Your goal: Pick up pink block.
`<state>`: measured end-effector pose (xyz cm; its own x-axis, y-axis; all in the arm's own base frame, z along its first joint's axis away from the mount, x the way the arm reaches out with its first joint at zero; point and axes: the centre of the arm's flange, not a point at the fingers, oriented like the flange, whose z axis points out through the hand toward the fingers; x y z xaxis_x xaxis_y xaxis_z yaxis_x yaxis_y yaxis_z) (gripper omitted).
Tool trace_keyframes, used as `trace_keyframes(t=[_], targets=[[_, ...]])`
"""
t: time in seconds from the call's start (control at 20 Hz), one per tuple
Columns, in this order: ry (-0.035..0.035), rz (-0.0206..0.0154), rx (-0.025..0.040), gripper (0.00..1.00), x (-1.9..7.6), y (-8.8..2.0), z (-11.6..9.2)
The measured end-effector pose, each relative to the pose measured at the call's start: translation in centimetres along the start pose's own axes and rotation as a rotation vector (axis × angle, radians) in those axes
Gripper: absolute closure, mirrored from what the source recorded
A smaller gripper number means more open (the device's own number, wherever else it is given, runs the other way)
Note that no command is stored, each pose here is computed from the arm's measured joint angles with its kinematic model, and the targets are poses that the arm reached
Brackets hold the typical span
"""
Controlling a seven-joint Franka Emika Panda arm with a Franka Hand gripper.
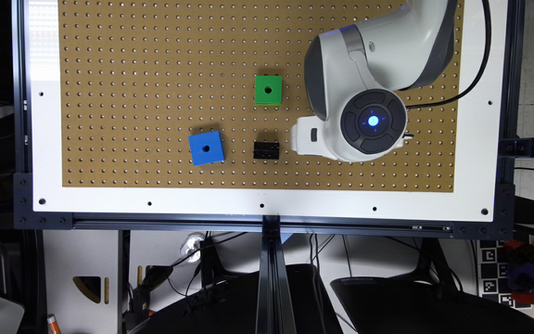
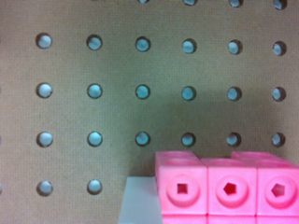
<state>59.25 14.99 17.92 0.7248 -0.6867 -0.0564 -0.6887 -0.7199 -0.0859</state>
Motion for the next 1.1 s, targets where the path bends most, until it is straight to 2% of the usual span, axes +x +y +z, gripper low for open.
trace_keyframes(t=[0.15,0.3,0.5,0.6,0.65,0.8,0.85,0.9,1.0,1.1], targets=[[0.0003,0.0006,-0.0007,1.0,0.04,0.0,0.0],[0.0068,-0.0001,-0.0008,1.0,0.16,-0.1,-1.1],[0.0137,-0.0027,-0.0187,1.0,0.07,-0.3,-4.3],[0.0217,-0.004,-0.0193,1.0,0.0,-0.5,-6.0],[0.0257,-0.0043,-0.0224,1.0,-0.13,-0.6,-7.2],[0.0313,-0.0015,-0.0315,1.0,-0.66,-0.8,-9.5],[0.0319,-0.0011,-0.0325,1.0,-0.74,-0.8,-9.8],[0.0343,-0.0012,-0.0305,1.0,-0.75,-0.8,-10.0],[0.043,-0.0018,-0.0268,1.0,-0.82,-1.0,-11.3],[0.052,-0.0026,-0.0305,1.0,-1.24,-0.9,-13.9]])
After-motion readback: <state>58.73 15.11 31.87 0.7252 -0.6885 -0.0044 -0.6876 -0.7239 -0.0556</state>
